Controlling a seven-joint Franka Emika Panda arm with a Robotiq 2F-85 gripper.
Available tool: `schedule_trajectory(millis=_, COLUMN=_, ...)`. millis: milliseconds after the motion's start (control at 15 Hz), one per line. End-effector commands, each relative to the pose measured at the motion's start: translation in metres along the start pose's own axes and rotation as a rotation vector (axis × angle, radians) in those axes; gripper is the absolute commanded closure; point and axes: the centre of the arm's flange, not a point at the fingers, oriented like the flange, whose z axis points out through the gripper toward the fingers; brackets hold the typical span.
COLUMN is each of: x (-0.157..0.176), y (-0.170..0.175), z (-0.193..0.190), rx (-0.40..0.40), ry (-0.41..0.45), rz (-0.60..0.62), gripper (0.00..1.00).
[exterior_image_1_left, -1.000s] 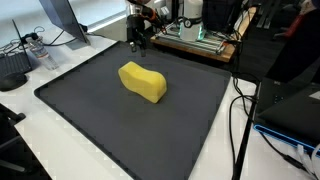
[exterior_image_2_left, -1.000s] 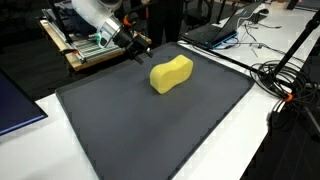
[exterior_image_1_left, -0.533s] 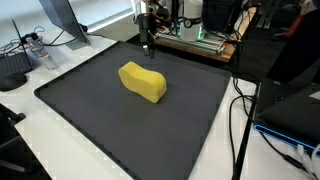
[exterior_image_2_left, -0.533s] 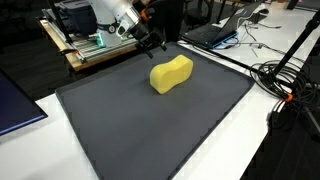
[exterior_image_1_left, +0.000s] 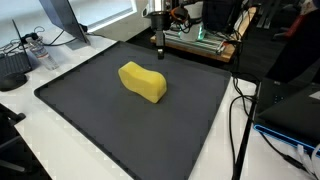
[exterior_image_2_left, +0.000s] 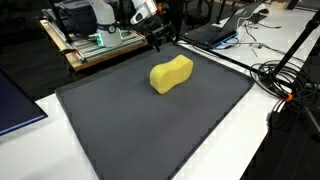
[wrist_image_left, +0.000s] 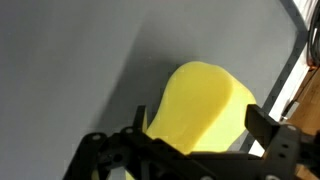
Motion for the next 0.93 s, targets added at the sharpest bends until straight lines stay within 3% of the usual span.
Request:
schedule_trajectory(millis=0, x=0.001, y=-0.05, z=-0.04, rx=-0.087, ry=0.011, rz=-0.03, gripper=0.0)
schedule_trajectory(millis=533, x=0.032, y=-0.086, z=-0.052, rx=-0.157, ry=-0.009, rz=-0.111, gripper=0.0)
schedule_trajectory(millis=867, x=0.067, y=-0.149, z=-0.089, rx=-0.204, ry=-0.065, rz=-0.004, gripper=0.0)
